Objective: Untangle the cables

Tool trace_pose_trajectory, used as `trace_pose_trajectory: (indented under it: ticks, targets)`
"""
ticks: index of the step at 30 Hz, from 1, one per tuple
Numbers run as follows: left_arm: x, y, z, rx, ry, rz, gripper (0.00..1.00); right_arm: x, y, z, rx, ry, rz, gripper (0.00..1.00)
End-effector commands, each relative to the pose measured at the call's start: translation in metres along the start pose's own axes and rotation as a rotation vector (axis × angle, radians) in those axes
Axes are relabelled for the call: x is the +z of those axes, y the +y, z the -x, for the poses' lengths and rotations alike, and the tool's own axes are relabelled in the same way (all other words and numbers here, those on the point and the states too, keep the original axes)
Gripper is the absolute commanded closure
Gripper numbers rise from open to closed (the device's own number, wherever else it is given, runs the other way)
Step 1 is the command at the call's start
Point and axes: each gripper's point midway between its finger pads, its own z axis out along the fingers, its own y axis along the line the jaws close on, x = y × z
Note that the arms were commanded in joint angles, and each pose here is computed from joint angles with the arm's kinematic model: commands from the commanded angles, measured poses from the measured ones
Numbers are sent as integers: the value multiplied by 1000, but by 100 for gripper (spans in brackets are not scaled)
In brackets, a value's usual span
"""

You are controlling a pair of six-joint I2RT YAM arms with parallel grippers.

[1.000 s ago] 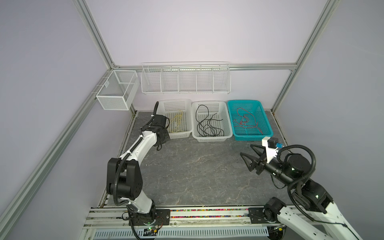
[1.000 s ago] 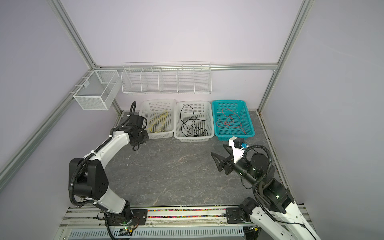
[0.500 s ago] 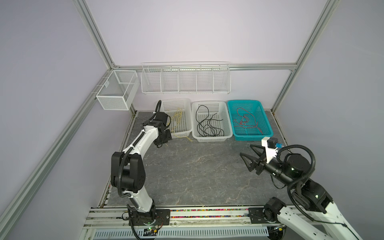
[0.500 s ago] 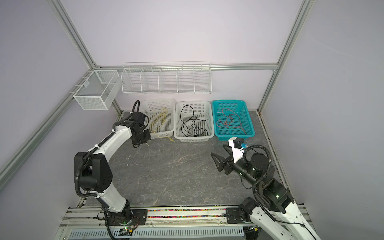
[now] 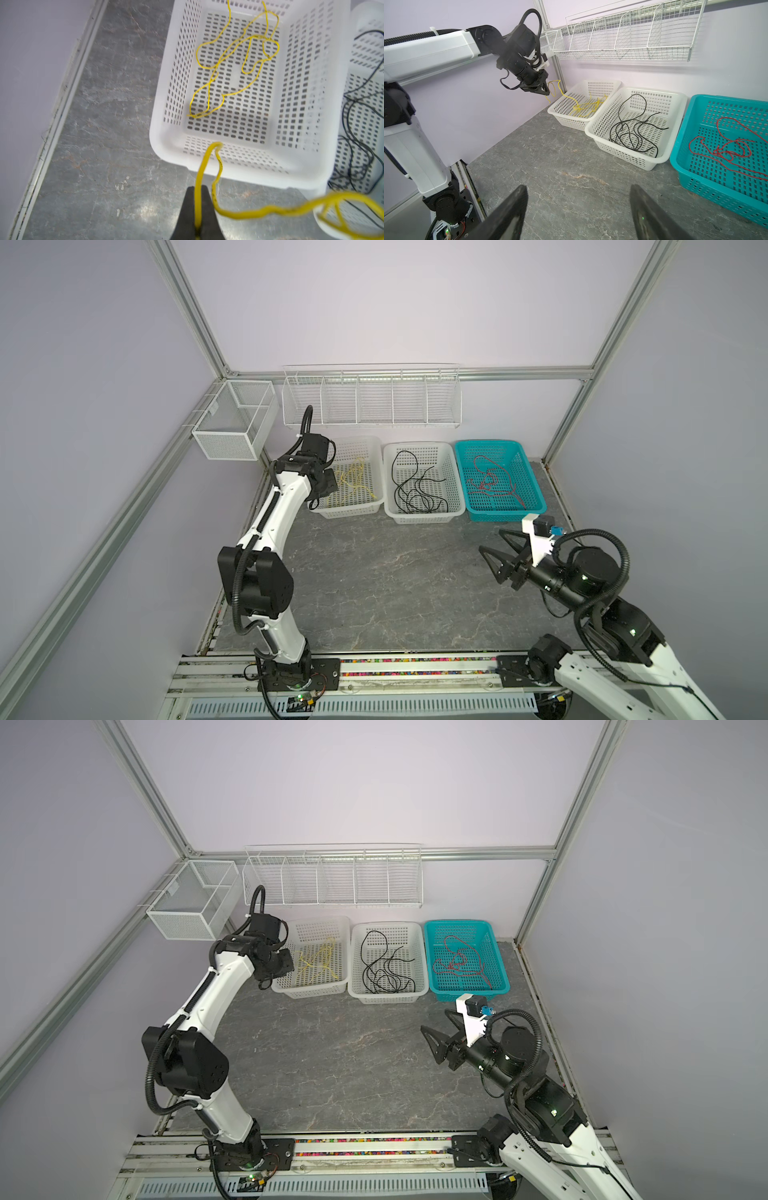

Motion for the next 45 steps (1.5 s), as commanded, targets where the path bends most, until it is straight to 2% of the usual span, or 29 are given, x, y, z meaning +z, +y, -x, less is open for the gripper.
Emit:
trace_pose_trajectory:
  ticks: [1,5,11,14,17,20,22,23,24,26,28,32,36,39,41,43,45]
  targets:
    - [24,10,10,-3,22,98,100,3,4,2,-9,-16,22,20]
    - [50,4,26,9,48,149,100,5,4,1,-9,-11,26,20]
    - [92,-1,32,39,102,204,100,5,4,1,-8,-5,25,20]
    - [94,-4,33,47,112,198,100,6,3,0,-5,5,21,20]
    - [85,-5,37,46,99,182,79,7,0,-1,-3,14,1,20]
    - [57,-16,42,49,72,108,58,9,-8,-1,15,28,-48,12]
    - [30,-25,47,74,14,75,33,12,-12,-3,18,40,-69,7]
    - [17,-27,49,76,-10,60,24,13,-14,-4,25,46,-82,4]
    - [6,-28,46,70,-19,40,20,14,-18,-4,34,52,-100,2]
    - [-13,-27,39,55,-37,-5,16,14,-25,-5,42,66,-143,12]
    - [-30,-26,30,55,-77,-63,2,13,-40,-8,47,74,-233,12]
    - [-49,-13,6,78,-171,-112,1,5,-77,-11,35,61,-448,12]
    - [-61,9,-18,46,-312,-122,1,0,-126,-28,11,79,-744,12]
    - [-60,16,-41,26,-390,-178,1,5,-143,-34,-33,135,-835,12]
    - [-58,22,-55,32,-424,-185,1,16,-152,-41,-107,205,-832,11]
    - [-52,34,-66,19,-449,-151,1,24,-163,-51,-54,256,-815,11]
    - [-46,41,-74,16,-464,-128,1,20,-183,-59,36,248,-862,11]
